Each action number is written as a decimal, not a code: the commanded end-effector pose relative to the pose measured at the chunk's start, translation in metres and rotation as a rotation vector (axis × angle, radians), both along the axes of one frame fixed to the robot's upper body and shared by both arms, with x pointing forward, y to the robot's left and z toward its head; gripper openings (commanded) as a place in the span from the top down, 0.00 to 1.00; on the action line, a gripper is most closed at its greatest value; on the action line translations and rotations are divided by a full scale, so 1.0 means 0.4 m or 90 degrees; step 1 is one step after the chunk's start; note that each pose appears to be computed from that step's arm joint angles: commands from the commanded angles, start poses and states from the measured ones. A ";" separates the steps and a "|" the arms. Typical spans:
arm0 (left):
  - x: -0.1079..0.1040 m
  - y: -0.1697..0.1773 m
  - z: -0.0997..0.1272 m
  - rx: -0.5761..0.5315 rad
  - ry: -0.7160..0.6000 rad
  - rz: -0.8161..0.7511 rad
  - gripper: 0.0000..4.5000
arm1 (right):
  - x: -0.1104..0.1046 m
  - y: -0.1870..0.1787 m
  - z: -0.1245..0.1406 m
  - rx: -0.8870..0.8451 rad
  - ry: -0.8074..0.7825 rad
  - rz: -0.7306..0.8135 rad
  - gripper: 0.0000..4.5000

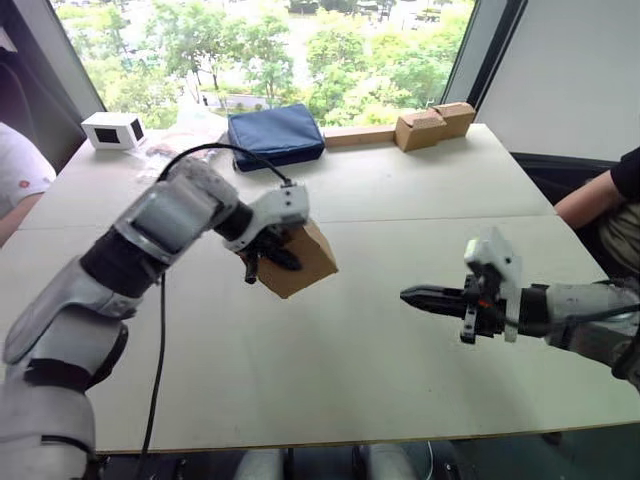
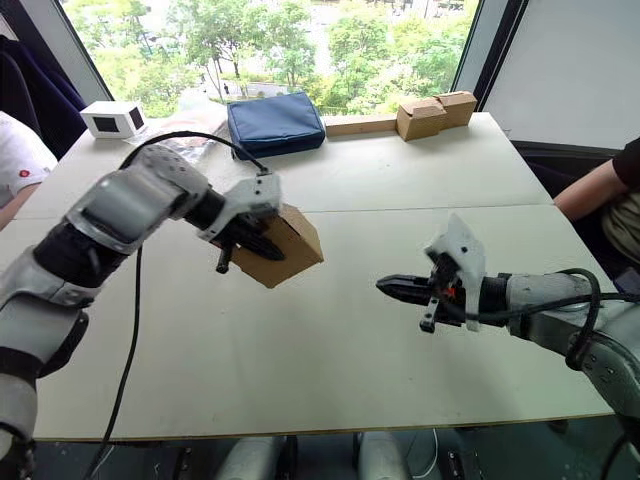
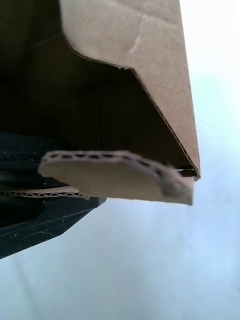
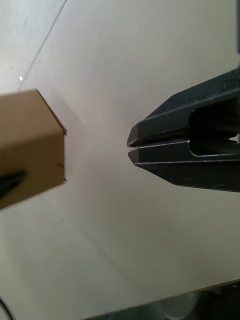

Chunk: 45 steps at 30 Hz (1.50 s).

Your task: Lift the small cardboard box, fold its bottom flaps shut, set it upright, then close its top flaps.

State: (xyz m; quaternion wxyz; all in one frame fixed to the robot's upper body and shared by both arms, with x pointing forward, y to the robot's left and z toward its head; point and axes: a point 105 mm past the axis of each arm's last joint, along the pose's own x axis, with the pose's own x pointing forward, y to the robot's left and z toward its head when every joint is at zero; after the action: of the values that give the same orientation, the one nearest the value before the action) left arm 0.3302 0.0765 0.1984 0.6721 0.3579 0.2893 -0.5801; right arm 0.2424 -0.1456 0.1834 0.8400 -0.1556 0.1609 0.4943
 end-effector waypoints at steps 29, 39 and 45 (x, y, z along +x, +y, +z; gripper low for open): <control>-0.137 -0.081 -0.021 0.081 0.002 -0.082 0.39 | -0.012 0.069 -0.053 -0.061 -0.051 -0.008 1.00; -0.085 -0.122 0.222 -0.228 0.066 -0.051 0.39 | 0.001 0.071 -0.062 -0.028 -0.038 0.001 1.00; 0.084 0.013 0.330 -0.554 -0.077 0.204 0.39 | 0.038 0.048 -0.062 0.015 -0.047 -0.038 1.00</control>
State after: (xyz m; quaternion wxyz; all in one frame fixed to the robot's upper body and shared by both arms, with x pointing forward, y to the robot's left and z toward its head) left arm 0.3465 0.0538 0.3309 0.8110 0.0479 0.0568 -0.5803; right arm 0.2536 -0.1225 0.1501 0.8535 -0.1574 0.1516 0.4730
